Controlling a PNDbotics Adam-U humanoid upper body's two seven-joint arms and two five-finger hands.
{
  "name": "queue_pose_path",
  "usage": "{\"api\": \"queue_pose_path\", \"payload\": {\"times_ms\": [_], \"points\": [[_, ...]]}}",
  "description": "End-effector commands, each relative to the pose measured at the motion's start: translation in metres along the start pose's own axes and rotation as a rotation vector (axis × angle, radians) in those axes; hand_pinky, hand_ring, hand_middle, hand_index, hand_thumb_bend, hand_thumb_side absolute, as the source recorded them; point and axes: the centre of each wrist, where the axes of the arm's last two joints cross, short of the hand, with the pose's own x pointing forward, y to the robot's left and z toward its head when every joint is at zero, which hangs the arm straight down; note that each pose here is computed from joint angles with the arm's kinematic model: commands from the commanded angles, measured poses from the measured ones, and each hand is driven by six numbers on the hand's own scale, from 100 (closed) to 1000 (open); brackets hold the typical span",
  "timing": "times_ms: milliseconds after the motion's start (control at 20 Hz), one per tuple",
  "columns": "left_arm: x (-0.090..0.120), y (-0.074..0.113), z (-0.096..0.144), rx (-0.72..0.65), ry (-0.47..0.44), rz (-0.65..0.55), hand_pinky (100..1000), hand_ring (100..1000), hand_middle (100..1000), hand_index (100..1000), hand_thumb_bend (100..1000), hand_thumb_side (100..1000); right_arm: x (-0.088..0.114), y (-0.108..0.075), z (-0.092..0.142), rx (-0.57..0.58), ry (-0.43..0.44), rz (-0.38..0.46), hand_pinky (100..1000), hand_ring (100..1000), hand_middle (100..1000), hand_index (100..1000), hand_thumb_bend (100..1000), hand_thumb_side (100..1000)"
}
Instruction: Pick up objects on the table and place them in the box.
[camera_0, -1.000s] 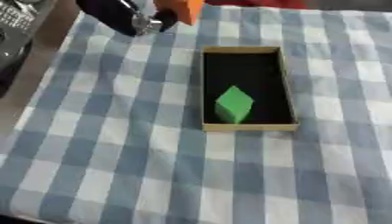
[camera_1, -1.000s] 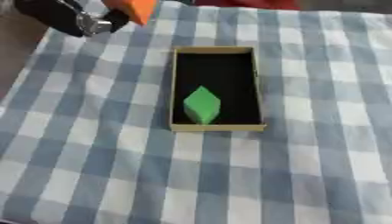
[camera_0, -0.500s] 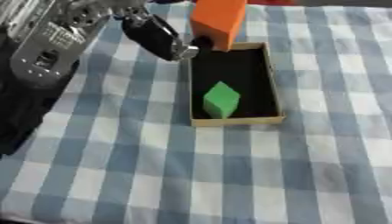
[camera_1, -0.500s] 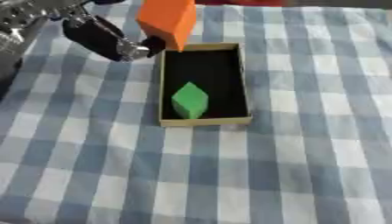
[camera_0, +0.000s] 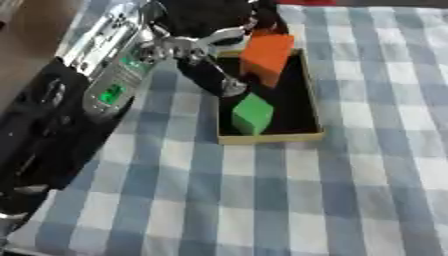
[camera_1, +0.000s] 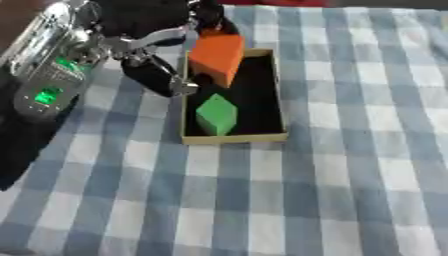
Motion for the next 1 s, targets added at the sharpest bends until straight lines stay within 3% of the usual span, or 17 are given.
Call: {"api": "queue_pose_path", "payload": {"times_ms": [50, 500, 750, 900, 950, 1000], "points": [[-0.001, -0.005, -0.004, 0.010, 0.020, -0.037, 569, 586, 510, 682, 217, 294, 0.004, -0.004, -0.007, -0.021, -0.028, -0.001, 781, 760, 753, 781, 100, 1000], [-0.010, -0.047, -0.012, 0.002, 0.122, 0.009, 566, 570, 498, 679, 191, 369, 0.004, -0.004, -0.006, -0.024, -0.018, -0.005, 780, 758, 751, 780, 100, 1000], [-0.013, -0.064, -0.013, 0.021, 0.184, 0.020, 600, 606, 543, 731, 213, 435, 0.003, -0.004, -0.006, -0.024, -0.013, -0.006, 779, 758, 750, 779, 100, 1000], [-0.012, -0.069, -0.013, 0.019, 0.191, 0.012, 729, 783, 769, 918, 332, 573, 0.003, -0.004, -0.005, -0.023, -0.010, -0.004, 779, 758, 750, 779, 100, 1000], [-0.012, -0.069, -0.013, 0.017, 0.189, 0.003, 746, 801, 793, 933, 350, 586, 0.003, -0.004, -0.005, -0.022, -0.009, -0.004, 779, 758, 750, 779, 100, 1000], [-0.012, -0.069, -0.013, 0.009, 0.190, -0.012, 792, 860, 858, 974, 437, 616, 0.003, -0.004, -0.005, -0.022, -0.009, -0.003, 779, 758, 750, 779, 100, 1000]]}}
